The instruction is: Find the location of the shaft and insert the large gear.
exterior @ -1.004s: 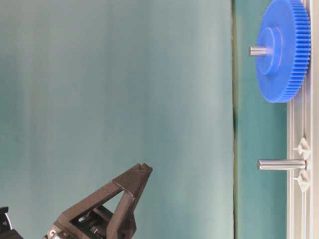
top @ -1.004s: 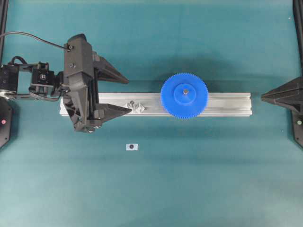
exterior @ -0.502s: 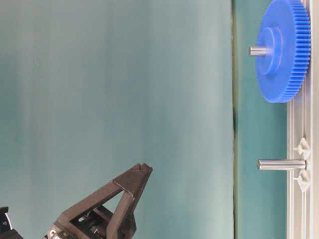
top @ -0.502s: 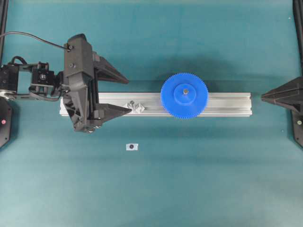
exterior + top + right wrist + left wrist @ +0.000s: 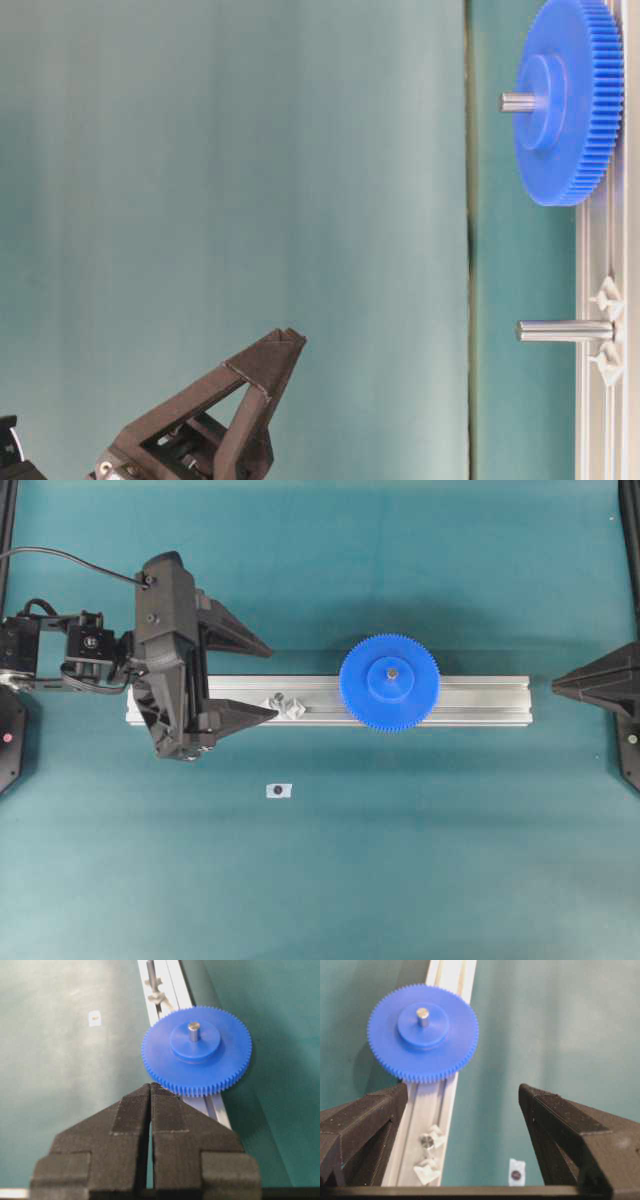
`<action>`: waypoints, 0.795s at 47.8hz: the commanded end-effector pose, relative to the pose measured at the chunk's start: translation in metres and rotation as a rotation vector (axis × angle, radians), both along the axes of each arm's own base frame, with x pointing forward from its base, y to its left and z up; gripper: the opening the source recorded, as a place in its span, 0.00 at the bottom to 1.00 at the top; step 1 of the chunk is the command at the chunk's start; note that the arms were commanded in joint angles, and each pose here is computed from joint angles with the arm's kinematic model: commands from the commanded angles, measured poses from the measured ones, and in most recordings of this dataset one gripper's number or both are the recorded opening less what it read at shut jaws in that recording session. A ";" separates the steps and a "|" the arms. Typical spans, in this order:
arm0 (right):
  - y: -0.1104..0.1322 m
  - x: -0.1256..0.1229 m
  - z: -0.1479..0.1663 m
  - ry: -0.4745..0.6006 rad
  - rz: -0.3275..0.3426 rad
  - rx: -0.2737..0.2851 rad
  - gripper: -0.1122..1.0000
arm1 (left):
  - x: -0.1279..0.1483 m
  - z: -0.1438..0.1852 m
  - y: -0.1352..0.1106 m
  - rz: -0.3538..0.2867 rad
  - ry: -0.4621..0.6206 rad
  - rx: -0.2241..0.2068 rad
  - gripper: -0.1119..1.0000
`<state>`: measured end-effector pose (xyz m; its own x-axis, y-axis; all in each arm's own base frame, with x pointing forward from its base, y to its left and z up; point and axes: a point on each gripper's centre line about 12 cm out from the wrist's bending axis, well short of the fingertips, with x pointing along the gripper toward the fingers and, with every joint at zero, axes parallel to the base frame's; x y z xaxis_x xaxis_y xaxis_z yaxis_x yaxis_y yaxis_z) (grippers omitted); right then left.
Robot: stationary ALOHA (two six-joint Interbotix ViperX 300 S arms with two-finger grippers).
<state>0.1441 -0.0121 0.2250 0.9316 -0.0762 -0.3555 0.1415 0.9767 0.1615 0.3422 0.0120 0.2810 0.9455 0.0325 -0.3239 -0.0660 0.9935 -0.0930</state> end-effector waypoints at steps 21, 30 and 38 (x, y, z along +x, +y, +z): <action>0.000 0.001 0.002 -0.006 -0.004 0.004 0.10 | 0.000 0.008 -0.001 -0.003 -0.029 0.001 0.92; 0.000 0.001 0.002 -0.007 -0.004 0.005 0.10 | 0.000 0.008 -0.001 -0.003 -0.028 0.001 0.92; 0.000 0.001 0.002 -0.006 -0.004 0.004 0.10 | 0.000 0.008 -0.001 -0.003 -0.029 0.001 0.92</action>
<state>0.1438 -0.0121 0.2231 0.9299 -0.0760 -0.3598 0.1422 0.9766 0.1612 0.3422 0.0120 0.2810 0.9455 0.0325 -0.3239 -0.0665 0.9933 -0.0945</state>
